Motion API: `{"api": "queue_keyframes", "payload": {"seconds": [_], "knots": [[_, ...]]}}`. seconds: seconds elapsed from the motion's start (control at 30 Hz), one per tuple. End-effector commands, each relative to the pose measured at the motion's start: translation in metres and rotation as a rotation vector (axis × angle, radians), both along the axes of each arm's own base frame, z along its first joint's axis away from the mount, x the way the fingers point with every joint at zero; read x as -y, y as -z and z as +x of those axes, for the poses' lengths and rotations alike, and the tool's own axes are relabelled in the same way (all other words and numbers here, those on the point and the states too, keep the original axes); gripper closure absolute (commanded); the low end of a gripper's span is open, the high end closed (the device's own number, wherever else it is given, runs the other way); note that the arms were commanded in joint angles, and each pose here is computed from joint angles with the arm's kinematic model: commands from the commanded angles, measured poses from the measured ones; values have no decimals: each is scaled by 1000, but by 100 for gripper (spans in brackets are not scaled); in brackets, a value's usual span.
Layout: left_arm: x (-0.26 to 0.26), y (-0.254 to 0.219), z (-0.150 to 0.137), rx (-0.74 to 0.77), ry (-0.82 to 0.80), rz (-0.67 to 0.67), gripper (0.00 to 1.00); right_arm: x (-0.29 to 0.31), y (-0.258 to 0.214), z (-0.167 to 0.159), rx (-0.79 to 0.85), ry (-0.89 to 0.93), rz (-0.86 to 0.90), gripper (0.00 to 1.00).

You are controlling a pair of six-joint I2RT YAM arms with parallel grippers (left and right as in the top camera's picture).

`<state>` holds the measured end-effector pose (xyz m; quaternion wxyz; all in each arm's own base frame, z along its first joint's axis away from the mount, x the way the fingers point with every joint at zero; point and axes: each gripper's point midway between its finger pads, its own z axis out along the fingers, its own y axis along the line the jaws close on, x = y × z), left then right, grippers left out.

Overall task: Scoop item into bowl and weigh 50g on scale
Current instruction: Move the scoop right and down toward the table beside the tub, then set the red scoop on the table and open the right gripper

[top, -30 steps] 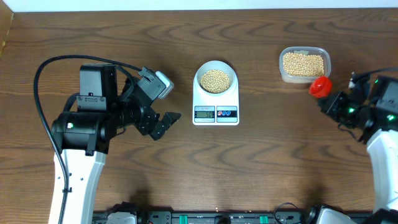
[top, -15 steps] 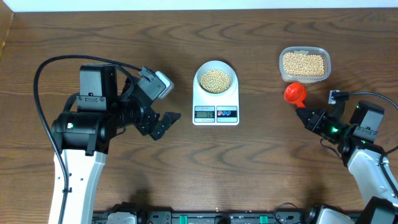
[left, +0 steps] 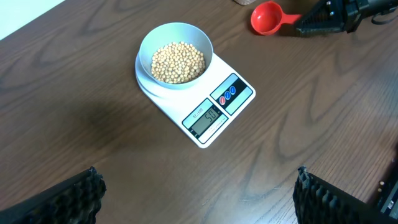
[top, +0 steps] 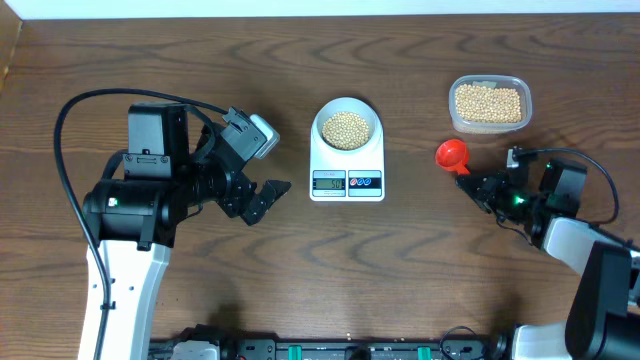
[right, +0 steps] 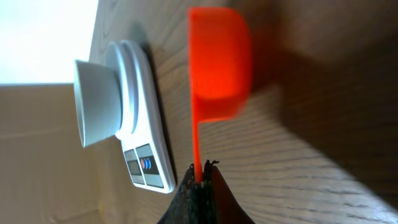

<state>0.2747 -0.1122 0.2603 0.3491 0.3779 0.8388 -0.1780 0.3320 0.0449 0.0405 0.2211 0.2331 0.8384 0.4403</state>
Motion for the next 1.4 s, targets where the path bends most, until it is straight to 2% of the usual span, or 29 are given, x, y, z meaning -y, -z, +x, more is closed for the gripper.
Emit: {"api": "queue_keyframes", "payload": {"seconds": [0.0, 0.1, 0.17, 0.3, 0.53, 0.67, 0.73, 0.8, 1.03, 1.2, 1.3, 1.37], "knots": [[1, -13, 1, 29, 3, -21, 1, 0, 10, -2, -57, 20, 86, 98], [1, -13, 1, 29, 3, -21, 1, -3, 12, 1, -36, -1, 107, 90], [1, -13, 1, 29, 3, -21, 1, -1, 16, 0, -50, 6, 111, 79], [1, -13, 1, 29, 3, -21, 1, 5, 20, 0, -47, 19, 84, 70], [1, -13, 1, 29, 3, -21, 1, 5, 21, 0, -48, 21, 80, 63], [1, -13, 1, 29, 3, -21, 1, 7, 22, 1, -51, 29, 70, 52], [1, -13, 1, 29, 3, -21, 1, 10, 25, 2, -50, 38, 48, 39], [1, -13, 1, 29, 3, -21, 1, 14, 28, 4, -37, 43, 6, 1], [1, -13, 1, 29, 3, -21, 1, 35, 25, 14, 70, 41, -205, 1], [1, -13, 1, 29, 3, -21, 1, 76, -1, 25, 163, 133, -508, 1], [1, -13, 1, 29, 3, -21, 1, 95, -17, 19, 184, 148, -678, 1], [1, -13, 1, 29, 3, -21, 1, 93, -20, 12, 179, 126, -695, 1]]}}
